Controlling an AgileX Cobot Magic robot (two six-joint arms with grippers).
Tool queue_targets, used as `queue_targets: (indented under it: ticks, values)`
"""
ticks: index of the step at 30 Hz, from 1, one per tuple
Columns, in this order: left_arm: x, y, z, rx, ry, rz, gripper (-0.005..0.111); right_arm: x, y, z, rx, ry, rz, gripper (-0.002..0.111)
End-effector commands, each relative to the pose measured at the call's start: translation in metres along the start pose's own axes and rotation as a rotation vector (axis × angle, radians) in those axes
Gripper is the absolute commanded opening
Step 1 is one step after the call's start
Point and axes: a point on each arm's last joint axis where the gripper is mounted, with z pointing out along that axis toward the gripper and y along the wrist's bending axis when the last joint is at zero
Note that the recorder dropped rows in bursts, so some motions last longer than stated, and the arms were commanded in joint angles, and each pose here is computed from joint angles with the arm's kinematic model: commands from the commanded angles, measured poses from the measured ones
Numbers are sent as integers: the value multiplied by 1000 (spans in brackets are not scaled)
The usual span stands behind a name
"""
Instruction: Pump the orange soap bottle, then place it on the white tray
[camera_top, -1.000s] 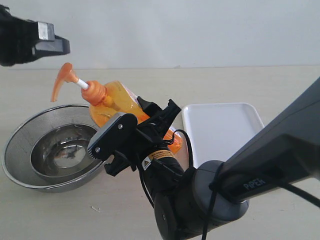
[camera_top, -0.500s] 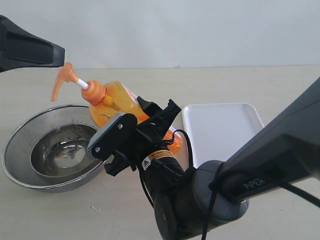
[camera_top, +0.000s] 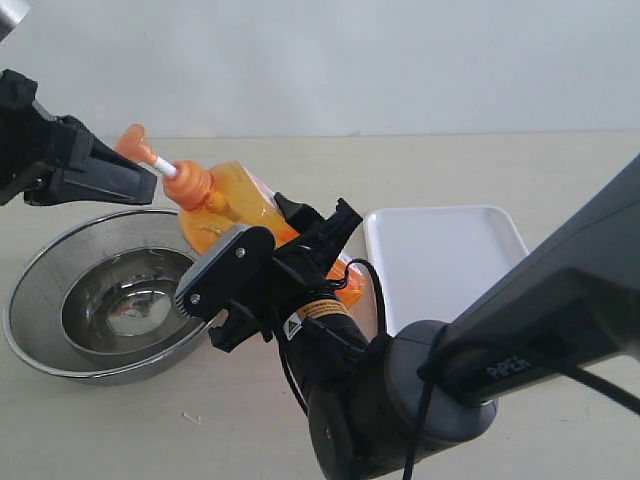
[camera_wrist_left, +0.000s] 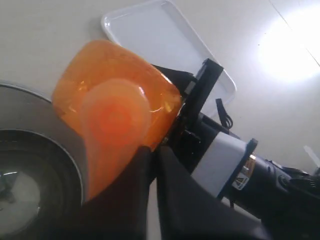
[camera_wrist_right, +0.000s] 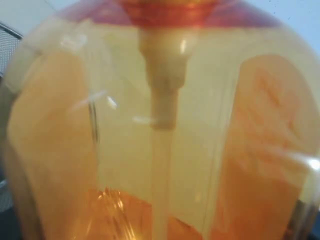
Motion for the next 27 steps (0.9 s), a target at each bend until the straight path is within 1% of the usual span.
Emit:
queue_targets:
  ticks: [1,7,11,13,16,20,24,27]
  values:
    - [-2,7,1,-73,-29,-24,5,-4,-1,0,0,-5,16,0]
    - [-3,7,0,-79,-35,-20,5,-4,-1,0,0,-5,16,0]
    - [-5,12,-1,-123,-64,-19,5,-4,-1,0,0,-5,16,0]
    - [-3,10,0,-104,-45,-22,5,-4,-1,0,0,-5,16,0]
    - [-2,1,-6,-49,-39,-16,5,-4,-1,0,0,-5,16,0]
    - [-5,-19,-25,12,-118,41,5,-3,-1,0,0,-4,-20,0]
    - [-6,-38,-51,-9,-228,104,5,-3,-1,0,0,-4,-25,0]
    - [-6,-46,-65,-38,-294,134,5,-3,-1,0,0,-4,-32,0]
